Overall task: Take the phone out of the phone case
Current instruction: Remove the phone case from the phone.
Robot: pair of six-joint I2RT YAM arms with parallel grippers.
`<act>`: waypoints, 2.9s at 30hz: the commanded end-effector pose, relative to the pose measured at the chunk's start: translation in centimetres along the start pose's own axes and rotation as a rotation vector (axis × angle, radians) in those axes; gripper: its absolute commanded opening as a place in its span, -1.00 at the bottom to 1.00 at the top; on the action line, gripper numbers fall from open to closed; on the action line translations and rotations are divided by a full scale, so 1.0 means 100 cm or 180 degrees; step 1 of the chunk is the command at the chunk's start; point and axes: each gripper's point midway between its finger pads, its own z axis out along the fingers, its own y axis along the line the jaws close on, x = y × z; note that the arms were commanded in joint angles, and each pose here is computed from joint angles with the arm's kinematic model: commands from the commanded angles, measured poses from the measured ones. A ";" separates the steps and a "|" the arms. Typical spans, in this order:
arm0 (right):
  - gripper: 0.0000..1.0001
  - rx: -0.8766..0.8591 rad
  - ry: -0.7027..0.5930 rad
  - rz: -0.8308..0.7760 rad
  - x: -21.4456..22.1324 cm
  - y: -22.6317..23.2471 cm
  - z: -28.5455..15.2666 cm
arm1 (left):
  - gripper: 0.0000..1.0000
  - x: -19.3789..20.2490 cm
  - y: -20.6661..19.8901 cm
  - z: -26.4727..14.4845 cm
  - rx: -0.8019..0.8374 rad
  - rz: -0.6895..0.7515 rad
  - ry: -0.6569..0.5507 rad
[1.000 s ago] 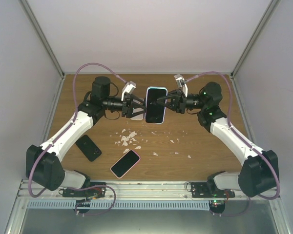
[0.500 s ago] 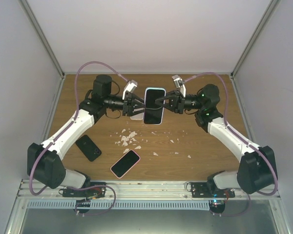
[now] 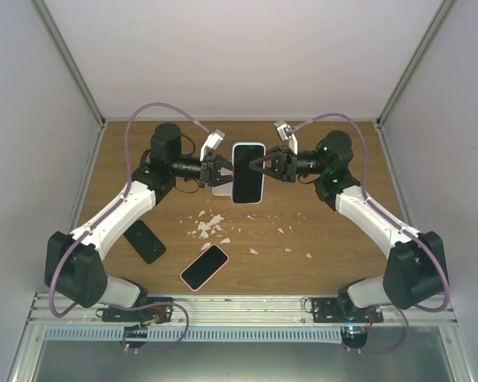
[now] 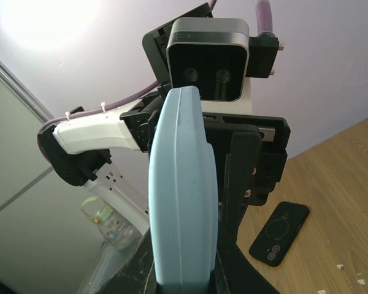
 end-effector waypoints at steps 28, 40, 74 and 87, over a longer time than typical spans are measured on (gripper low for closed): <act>0.70 0.1181 -0.0128 -0.0121 -0.041 -0.061 -0.047 | -1.00 -0.015 0.075 -0.039 -0.0662 -0.1159 -0.1010; 0.61 0.2269 0.0716 -0.1892 -0.003 -0.073 -0.022 | -1.00 0.000 0.132 -0.062 -0.1209 -0.2184 -0.1258; 0.26 0.3428 0.1623 -0.3348 0.049 -0.116 0.033 | -0.99 0.018 0.143 -0.063 -0.1088 -0.2737 -0.1286; 0.18 0.3549 0.1455 -0.3330 0.031 -0.110 0.032 | -1.00 0.023 0.148 -0.064 -0.1154 -0.2762 -0.1291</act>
